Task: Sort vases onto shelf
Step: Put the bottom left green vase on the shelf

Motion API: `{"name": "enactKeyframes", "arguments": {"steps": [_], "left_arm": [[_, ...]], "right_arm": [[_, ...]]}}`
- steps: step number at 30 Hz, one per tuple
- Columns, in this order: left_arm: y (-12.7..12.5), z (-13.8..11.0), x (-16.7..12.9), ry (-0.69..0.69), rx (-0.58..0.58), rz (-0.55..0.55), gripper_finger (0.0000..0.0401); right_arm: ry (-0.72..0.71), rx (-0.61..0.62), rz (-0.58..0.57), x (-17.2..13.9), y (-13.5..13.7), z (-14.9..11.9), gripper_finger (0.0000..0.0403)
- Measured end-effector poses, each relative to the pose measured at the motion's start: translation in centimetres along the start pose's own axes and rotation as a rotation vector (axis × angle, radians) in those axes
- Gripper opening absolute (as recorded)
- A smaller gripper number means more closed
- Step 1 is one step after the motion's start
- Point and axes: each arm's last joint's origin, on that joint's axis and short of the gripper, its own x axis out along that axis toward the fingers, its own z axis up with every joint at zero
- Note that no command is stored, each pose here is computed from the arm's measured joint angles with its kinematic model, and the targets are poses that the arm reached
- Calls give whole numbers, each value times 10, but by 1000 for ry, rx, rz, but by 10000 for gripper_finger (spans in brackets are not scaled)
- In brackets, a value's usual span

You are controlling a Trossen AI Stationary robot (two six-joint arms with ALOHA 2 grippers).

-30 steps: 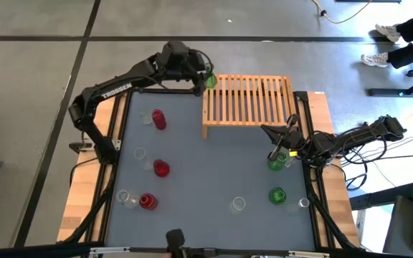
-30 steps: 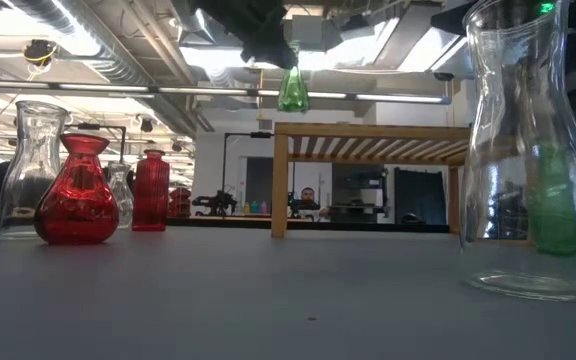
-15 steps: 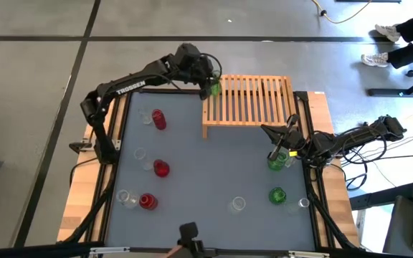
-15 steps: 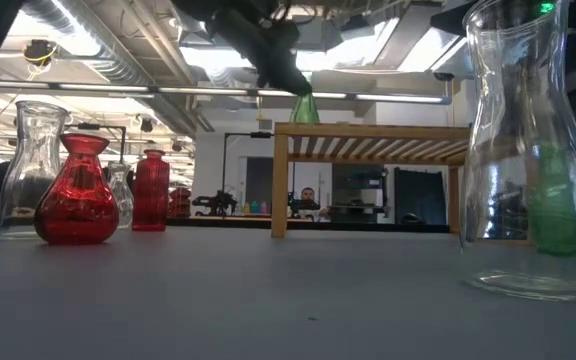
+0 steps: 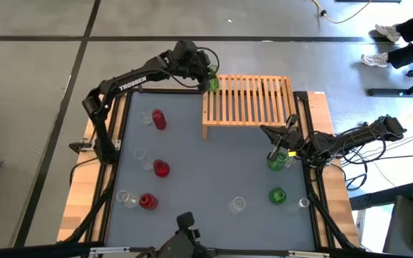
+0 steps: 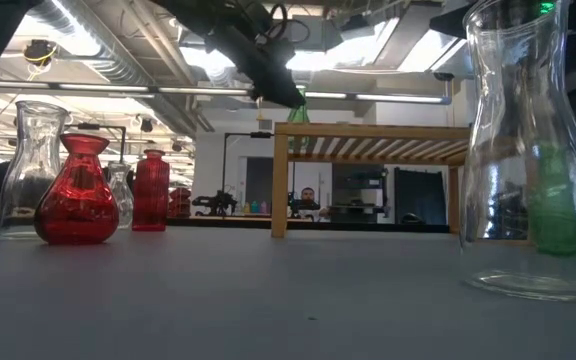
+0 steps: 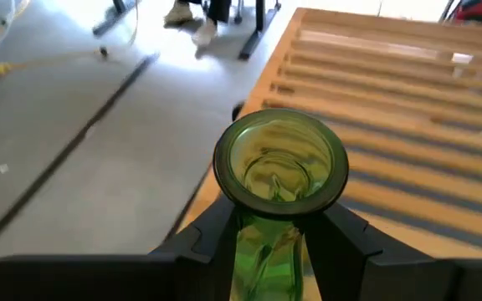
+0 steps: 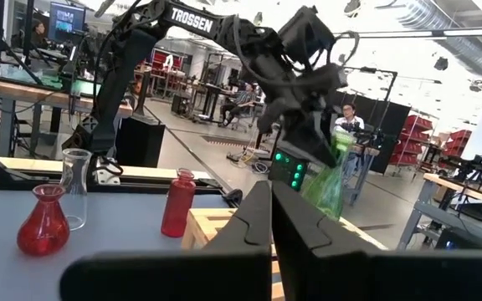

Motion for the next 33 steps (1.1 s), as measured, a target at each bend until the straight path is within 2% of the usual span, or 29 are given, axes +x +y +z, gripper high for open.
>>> {"name": "enactKeyframes", "arguments": {"steps": [10, 14, 26, 33], "left_arm": [[-4, 1, 1, -13, -15, -28, 112], [-4, 2, 2, -12, -13, -7, 113], [-4, 3, 2, -24, -11, -2, 152], [-4, 4, 2, -40, -8, 1, 158]], "right_arm": [[-9, -25, -4, 0, 0, 1, 0], [-9, -37, -5, 0, 0, 1, 0], [-17, -45, -7, 0, -1, 2, 0], [-17, -46, -7, 0, -1, 2, 0]]}}
